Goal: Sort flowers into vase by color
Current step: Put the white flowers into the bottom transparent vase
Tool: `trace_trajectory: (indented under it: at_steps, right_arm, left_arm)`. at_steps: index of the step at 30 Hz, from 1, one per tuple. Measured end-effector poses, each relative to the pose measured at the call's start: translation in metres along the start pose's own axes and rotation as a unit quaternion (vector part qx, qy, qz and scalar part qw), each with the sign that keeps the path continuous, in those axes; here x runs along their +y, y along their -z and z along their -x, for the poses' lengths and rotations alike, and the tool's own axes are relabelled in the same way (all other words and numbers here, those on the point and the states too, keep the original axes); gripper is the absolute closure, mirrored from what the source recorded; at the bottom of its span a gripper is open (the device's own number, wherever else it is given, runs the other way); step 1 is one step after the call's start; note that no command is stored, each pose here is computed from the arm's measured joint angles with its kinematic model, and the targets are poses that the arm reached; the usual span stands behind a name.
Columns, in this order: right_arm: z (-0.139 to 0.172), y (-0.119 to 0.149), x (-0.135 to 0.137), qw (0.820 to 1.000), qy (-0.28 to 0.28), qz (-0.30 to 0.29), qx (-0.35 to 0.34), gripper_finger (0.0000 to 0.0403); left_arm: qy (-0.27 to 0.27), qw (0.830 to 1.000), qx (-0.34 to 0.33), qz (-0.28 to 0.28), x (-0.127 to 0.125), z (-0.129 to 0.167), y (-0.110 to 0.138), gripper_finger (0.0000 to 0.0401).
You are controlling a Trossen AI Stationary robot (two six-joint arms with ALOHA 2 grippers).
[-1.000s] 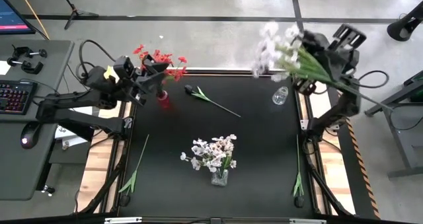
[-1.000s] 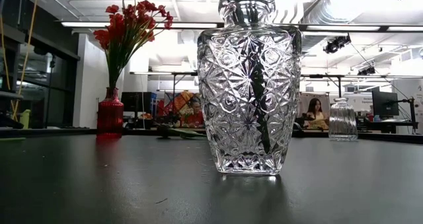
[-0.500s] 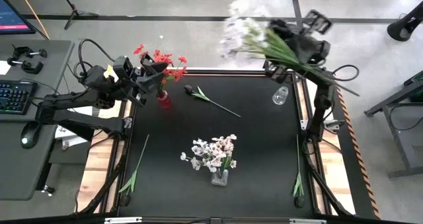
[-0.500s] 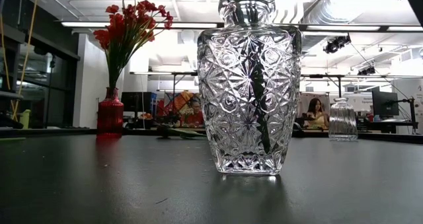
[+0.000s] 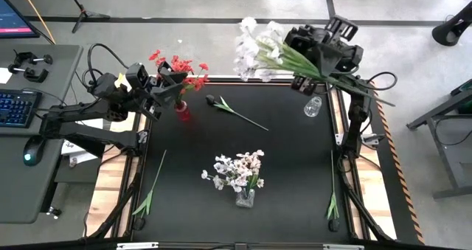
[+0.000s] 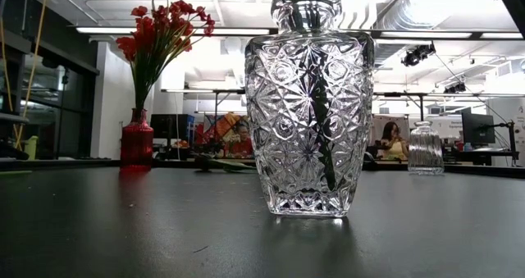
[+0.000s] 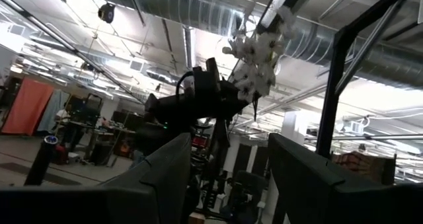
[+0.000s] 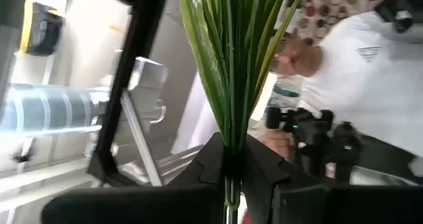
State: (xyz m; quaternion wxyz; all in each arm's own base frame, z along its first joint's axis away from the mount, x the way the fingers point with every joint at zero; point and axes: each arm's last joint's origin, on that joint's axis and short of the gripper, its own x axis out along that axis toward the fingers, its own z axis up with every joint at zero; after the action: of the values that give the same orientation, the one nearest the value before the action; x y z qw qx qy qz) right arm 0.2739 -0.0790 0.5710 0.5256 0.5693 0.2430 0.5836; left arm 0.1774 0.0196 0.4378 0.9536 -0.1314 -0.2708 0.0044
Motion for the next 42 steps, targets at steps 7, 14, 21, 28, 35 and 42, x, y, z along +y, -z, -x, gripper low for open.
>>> trace_trajectory:
  at_steps: [7,14,21,28,35,42]
  right_arm:
    - [-0.007,-0.001,-0.007,0.995,0.067,-0.079,-0.001,0.0377]
    - [-0.012,0.003,-0.011,0.981,0.147,-0.129,-0.011,0.0373]
    - [-0.018,0.032,0.019,0.976,0.212,0.043,-0.001,0.0373]
    - [-0.025,0.056,0.035,0.969,0.215,0.125,0.014,0.0396]
    - [-0.007,0.091,0.07,0.954,0.206,0.214,-0.042,0.0397]
    - [0.028,0.097,0.098,0.953,0.145,0.233,-0.13,0.0397]
  left_arm:
    - [0.0,1.0,0.0,0.0,0.0,0.0,0.0,0.0213]
    - [0.0,1.0,0.0,0.0,0.0,0.0,0.0,0.0213]
    - [0.0,1.0,0.001,0.001,0.0,0.0,0.0,0.0213]
    - [0.0,1.0,0.0,0.001,0.0,0.0,0.0,0.0213]
    - [0.001,1.0,0.0,0.001,0.0,0.0,0.0,0.0213]
    - [0.0,1.0,-0.001,-0.008,0.0,0.0,0.0,0.0213]
